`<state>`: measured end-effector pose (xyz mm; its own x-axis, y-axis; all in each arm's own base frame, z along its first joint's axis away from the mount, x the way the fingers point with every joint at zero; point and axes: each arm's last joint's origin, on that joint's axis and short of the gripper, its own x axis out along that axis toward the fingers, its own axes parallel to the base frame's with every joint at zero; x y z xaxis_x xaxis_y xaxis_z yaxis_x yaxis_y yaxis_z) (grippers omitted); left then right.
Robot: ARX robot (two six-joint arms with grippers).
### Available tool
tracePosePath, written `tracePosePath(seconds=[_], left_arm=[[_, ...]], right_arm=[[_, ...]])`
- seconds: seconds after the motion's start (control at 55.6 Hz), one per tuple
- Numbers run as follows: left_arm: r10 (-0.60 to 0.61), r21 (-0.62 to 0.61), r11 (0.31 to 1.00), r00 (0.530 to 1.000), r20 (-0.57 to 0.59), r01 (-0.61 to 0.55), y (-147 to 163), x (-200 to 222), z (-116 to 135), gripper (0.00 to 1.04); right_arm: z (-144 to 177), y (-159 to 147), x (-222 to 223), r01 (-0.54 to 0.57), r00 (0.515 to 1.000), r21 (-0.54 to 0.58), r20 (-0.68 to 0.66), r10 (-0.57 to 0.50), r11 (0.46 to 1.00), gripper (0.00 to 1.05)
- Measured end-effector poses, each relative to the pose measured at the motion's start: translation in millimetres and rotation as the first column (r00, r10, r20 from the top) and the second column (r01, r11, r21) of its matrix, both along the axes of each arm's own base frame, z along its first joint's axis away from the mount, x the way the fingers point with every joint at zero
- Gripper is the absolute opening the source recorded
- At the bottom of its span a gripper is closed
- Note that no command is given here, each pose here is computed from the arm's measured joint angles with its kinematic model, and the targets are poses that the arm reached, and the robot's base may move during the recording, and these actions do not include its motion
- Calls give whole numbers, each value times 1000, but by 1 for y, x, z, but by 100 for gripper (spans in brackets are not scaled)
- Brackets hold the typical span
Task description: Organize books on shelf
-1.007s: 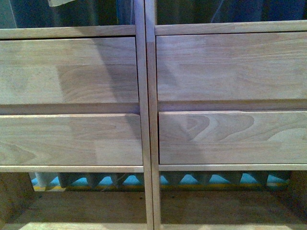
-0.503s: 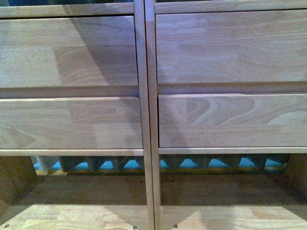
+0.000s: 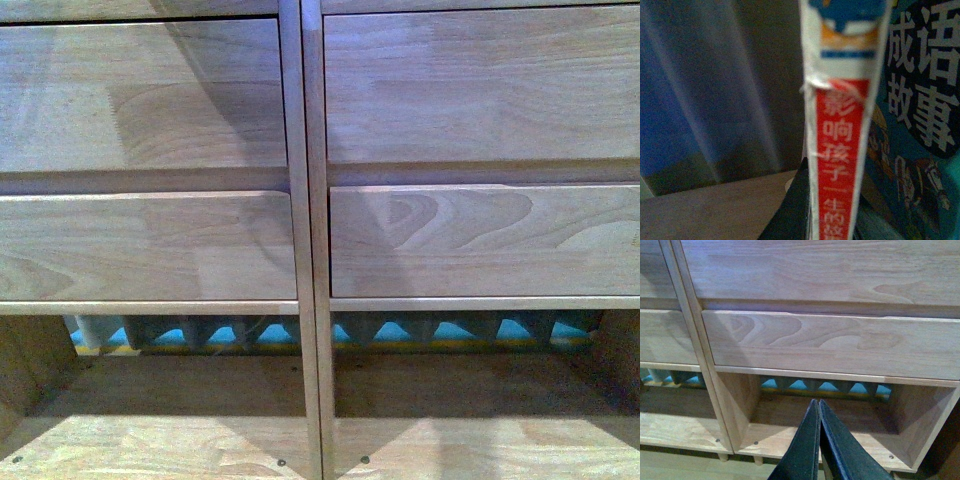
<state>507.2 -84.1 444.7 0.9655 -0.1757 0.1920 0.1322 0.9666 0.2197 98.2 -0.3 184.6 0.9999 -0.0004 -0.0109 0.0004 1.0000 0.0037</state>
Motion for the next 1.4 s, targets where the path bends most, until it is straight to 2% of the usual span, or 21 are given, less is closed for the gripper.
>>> tracePosePath(seconds=[0.414, 0.791, 0.989, 1.025, 1.043, 1.079, 1.115, 1.133, 1.205, 1.223, 1.295, 1.313, 1.385, 1.402], left_arm=[[23, -11, 1000, 999, -33, -23, -8, -5, 6, 7], [-11, -10, 1000, 998, -57, 11, -41, -14, 6, 7], [5, -7, 1000, 997, -71, -6, -43, -14, 5, 7], [6, -8, 1000, 997, -75, -7, -43, -15, 5, 8], [6, -7, 1000, 997, -80, -7, -43, -15, 5, 14], [6, -5, 1000, 997, -82, -6, -43, -15, 5, 17], [7, -5, 1000, 996, -85, -8, -44, -15, 5, 25], [7, -5, 1000, 996, -85, -8, -44, -15, 5, 25], [8, -4, 1000, 996, -88, -8, -44, -15, 4, 40], [8, -4, 1000, 996, -88, -8, -44, -15, 4, 40], [9, -3, 1000, 996, -89, -10, -43, -15, 4, 56], [9, -3, 1000, 996, -89, -10, -43, -15, 4, 56], [9, -3, 1000, 996, -89, -10, -43, -15, 4, 71], [9, -3, 1000, 996, -89, -10, -43, -15, 4, 71]], right_arm=[[-9, 0, 0, 0, 1000, 0, 2, 0, 1000, 3], [-17, 0, -1, 0, 1000, 0, 15, 0, 1000, 3], [-17, 0, -1, 0, 1000, 0, 15, 0, 1000, 3], [-17, 0, -1, 0, 1000, 0, 15, 0, 1000, 3], [-17, 0, -1, 0, 1000, 0, 15, 0, 1000, 3], [-17, 0, -1, 0, 1000, 0, 16, 0, 1000, 3], [-17, 0, -1, 0, 1000, 0, 15, 0, 1000, 3], [-17, 0, -1, 0, 1000, 0, 15, 0, 1000, 3], [-17, 0, -1, 0, 1000, 0, 15, 0, 1000, 3], [-17, 0, -1, 0, 1000, 0, 15, 0, 1000, 3], [-17, 0, -1, 0, 1000, 0, 15, 0, 1000, 3], [-17, 0, -1, 0, 1000, 0, 15, 0, 1000, 3], [-17, 0, -1, 0, 1000, 0, 15, 0, 1000, 3], [-17, 0, -1, 0, 1000, 0, 15, 0, 1000, 3]])
